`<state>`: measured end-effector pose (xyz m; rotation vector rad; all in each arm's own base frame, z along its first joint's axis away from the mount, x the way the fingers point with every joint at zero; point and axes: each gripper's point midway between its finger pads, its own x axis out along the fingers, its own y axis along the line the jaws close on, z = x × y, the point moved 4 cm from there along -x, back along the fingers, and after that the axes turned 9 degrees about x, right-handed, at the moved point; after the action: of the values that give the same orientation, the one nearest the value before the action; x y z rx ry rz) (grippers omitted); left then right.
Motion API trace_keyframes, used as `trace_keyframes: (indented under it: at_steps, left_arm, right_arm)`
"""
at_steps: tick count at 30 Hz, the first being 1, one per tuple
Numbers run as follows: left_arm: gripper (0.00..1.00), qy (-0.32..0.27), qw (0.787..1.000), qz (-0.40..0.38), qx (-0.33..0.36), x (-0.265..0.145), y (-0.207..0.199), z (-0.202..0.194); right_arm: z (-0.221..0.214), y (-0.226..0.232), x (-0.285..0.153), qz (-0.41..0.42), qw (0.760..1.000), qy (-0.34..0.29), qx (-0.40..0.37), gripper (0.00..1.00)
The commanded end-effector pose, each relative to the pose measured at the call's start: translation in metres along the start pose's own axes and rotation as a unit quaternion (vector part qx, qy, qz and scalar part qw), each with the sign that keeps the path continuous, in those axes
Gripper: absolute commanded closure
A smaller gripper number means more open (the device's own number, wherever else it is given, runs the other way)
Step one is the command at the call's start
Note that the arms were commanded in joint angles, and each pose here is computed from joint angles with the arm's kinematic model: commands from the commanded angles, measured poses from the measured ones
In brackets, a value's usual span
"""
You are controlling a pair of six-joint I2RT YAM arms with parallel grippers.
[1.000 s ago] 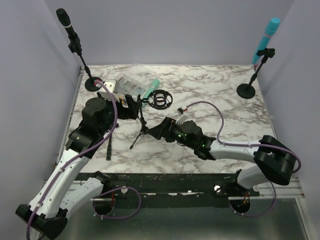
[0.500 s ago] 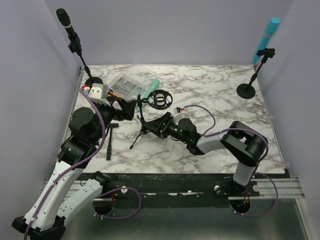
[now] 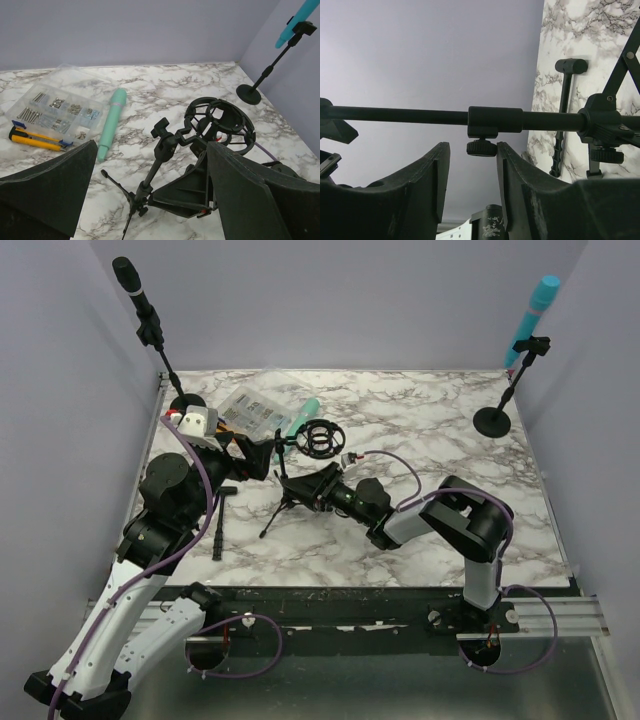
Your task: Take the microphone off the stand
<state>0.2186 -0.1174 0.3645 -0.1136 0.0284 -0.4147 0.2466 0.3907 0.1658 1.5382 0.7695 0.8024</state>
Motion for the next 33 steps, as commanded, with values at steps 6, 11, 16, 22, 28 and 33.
trace_keyframes:
  at_steps: [6,11,16,22,28,33]
  left_arm:
    - [0.05,-0.008,1.000,-0.004,0.006,0.000,-0.001,0.002]
    - [0.05,-0.007,1.000,-0.003,0.006,0.001,-0.001,0.001]
    - [0.05,-0.006,1.000,0.001,0.007,0.001,0.001,0.000]
    - [0.05,-0.007,1.000,0.006,0.006,0.001,0.002,0.000]
    - [0.05,-0.006,1.000,0.011,0.005,0.001,0.003,-0.001]
    - [0.05,-0.002,1.000,0.009,0.004,0.003,0.002,-0.003]
  right_arm:
    - [0.006,-0.001,0.006,0.002,1.000,-0.004,0.012,0.61]
    - [0.006,-0.007,0.008,-0.001,1.000,0.004,0.008,0.76]
    - [0.006,-0.017,0.001,-0.035,0.999,0.008,-0.020,0.99]
    - [0.001,-0.029,-0.007,-0.099,0.984,0.059,-0.137,1.00]
    - [0.014,-0.030,-0.015,-0.185,0.939,0.070,-0.282,1.00]
    - [0.021,-0.031,-0.022,-0.227,0.897,0.100,-0.367,1.00]
